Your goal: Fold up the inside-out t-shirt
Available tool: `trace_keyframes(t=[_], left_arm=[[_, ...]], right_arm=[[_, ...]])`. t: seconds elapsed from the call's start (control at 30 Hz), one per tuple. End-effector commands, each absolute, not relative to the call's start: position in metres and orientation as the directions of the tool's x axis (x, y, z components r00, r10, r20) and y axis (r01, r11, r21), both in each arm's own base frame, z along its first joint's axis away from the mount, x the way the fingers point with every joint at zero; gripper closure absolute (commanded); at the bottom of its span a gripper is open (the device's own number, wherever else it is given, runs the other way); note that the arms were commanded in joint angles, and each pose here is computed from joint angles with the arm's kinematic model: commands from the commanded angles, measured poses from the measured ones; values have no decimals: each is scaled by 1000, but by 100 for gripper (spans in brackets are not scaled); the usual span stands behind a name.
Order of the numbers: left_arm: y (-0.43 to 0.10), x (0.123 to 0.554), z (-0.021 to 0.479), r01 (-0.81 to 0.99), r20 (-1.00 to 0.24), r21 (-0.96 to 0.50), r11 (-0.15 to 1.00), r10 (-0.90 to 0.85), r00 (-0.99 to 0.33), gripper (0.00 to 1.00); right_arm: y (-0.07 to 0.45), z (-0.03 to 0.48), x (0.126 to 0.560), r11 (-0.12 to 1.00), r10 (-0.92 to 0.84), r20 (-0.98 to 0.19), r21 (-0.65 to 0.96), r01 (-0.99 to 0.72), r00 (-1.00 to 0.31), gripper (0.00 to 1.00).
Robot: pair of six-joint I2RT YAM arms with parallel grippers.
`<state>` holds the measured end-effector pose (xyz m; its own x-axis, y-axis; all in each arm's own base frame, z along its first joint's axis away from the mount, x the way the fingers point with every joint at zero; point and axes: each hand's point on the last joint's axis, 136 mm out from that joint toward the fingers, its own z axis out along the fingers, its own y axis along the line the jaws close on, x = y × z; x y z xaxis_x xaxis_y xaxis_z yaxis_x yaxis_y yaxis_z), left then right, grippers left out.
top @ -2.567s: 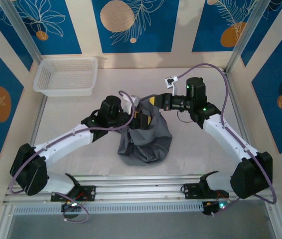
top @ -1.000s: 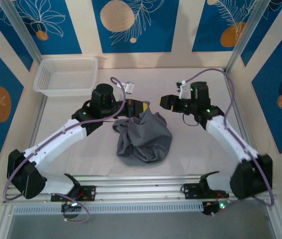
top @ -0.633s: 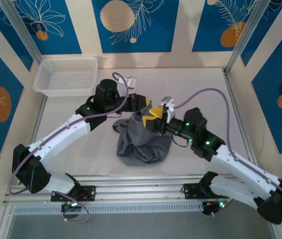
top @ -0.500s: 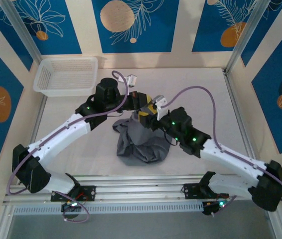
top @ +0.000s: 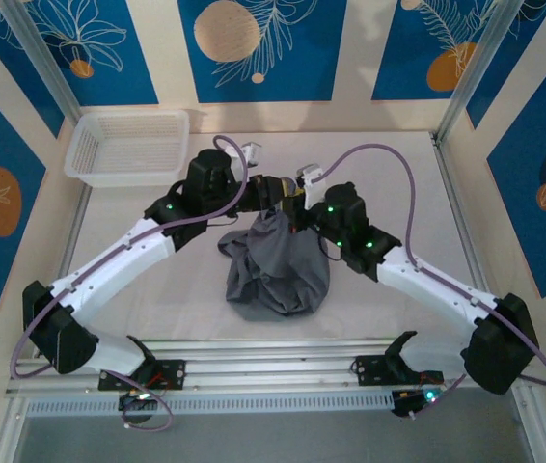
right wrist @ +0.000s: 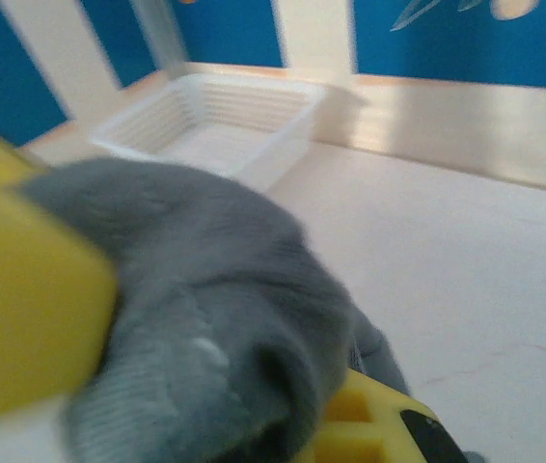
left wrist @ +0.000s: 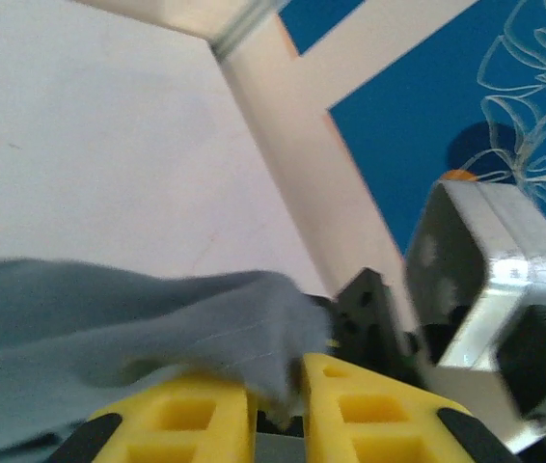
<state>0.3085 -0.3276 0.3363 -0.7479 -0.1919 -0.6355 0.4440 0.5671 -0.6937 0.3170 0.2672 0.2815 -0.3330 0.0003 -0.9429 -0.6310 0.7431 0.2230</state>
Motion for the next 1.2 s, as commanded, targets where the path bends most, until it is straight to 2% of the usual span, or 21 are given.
trace_keyframes(t=[0.0, 0.07, 0.13, 0.2, 0.27, 0.3, 0.5, 0.63, 0.7, 0.9, 0.93, 1.03, 1.07, 1.17], left_arm=[[-288, 330, 338, 416, -723, -550, 724, -163, -672, 76], [-273, 340, 328, 397, -730, -523, 754, -155, -666, 67], [-278, 335, 324, 484, -743, -524, 701, -97, -663, 58], [-298, 310, 327, 634, -758, -545, 549, -1, -652, 51], [-316, 275, 327, 753, -776, -567, 333, 89, -624, 44], [-318, 266, 324, 770, -780, -570, 286, 108, -617, 40], [-307, 268, 292, 777, -793, -505, 374, 153, -589, 31], [-298, 298, 272, 712, -780, -460, 530, 143, -610, 32], [-297, 308, 270, 696, -787, -447, 562, 124, -605, 35], [-276, 334, 267, 618, -818, -361, 698, 81, -570, 52], [-274, 334, 270, 620, -822, -360, 697, 77, -564, 58], [-282, 321, 284, 691, -843, -376, 617, 82, -532, 95], [-284, 317, 288, 704, -847, -381, 599, 79, -525, 100], [-281, 310, 297, 715, -860, -388, 582, 50, -507, 100]], right_arm=[[287, 306, 258, 411, 21, -902, 401, -819, -431, 100], [285, 311, 248, 338, 11, -881, 449, -827, -474, 100], [280, 312, 251, 353, 14, -853, 492, -796, -522, 100], [271, 312, 262, 384, 46, -826, 534, -753, -562, 100], [263, 315, 269, 368, 76, -804, 572, -733, -589, 100], [261, 318, 269, 347, 81, -799, 583, -735, -595, 100], [263, 323, 269, 276, 45, -775, 616, -738, -630, 100], [272, 329, 258, 204, 2, -775, 619, -758, -632, 100], [273, 329, 254, 201, -7, -777, 615, -762, -629, 100], [270, 324, 246, 208, -34, -774, 613, -762, -632, 100], [270, 323, 244, 205, -43, -771, 615, -761, -635, 100], [267, 316, 246, 232, -50, -761, 620, -749, -646, 100], [264, 313, 249, 250, -43, -757, 624, -741, -652, 100], [256, 304, 260, 322, -14, -752, 621, -715, -659, 93]])
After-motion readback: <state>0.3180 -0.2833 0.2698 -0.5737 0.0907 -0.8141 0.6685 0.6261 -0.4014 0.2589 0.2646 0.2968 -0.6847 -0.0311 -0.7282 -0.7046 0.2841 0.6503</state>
